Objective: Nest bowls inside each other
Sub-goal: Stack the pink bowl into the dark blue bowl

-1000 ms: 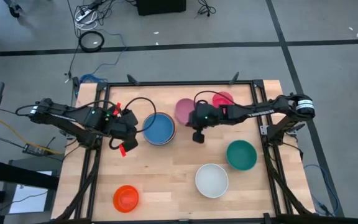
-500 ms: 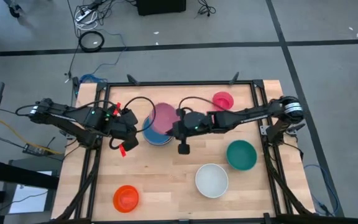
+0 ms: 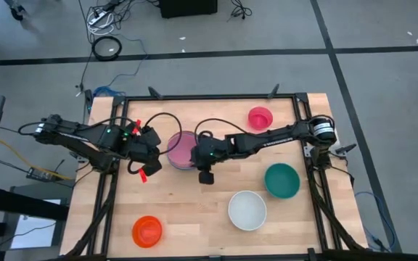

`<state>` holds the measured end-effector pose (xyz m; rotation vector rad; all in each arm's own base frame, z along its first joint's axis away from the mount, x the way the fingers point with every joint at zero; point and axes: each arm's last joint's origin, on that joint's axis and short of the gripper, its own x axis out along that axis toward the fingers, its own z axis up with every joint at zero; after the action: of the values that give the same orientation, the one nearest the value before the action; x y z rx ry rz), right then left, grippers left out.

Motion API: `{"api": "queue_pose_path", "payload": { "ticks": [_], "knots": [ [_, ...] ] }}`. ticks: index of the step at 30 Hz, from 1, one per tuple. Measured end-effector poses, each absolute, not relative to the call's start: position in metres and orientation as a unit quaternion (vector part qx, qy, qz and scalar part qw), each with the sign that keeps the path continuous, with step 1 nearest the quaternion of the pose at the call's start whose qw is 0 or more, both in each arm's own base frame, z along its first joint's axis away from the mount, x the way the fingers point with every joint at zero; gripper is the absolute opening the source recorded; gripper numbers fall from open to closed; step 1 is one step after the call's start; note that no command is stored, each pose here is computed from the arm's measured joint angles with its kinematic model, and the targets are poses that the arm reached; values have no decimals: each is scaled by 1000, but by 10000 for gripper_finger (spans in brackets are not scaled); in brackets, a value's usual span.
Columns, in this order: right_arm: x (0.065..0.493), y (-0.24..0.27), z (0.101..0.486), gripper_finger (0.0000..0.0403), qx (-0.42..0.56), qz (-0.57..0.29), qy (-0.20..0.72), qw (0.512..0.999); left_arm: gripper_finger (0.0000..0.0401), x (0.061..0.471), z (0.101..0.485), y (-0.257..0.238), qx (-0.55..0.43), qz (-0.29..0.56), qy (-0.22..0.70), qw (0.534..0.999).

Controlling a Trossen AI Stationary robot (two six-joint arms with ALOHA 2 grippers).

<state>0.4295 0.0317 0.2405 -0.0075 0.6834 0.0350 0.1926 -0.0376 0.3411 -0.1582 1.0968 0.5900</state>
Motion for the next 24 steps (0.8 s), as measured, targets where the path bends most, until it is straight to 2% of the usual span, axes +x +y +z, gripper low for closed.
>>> {"api": "queue_pose_path", "payload": {
  "ticks": [3,6,10,13,16,24],
  "knots": [
    [425,32,244,127,5,17,342,939,113,193,341,-38,-74,276,513,809],
    [415,35,267,145,-12,3,324,946,113,192,341,-37,-71,279,514,808],
    [403,40,296,148,-39,-26,278,959,113,192,341,-37,-63,284,512,808],
    [403,42,306,139,-23,-28,243,969,113,192,341,-36,-59,288,508,809],
    [411,43,298,130,-6,-29,238,971,113,192,341,-36,-60,291,505,810],
    [431,45,248,126,12,-39,294,955,113,191,341,-36,-63,296,507,807]
  ]
}}
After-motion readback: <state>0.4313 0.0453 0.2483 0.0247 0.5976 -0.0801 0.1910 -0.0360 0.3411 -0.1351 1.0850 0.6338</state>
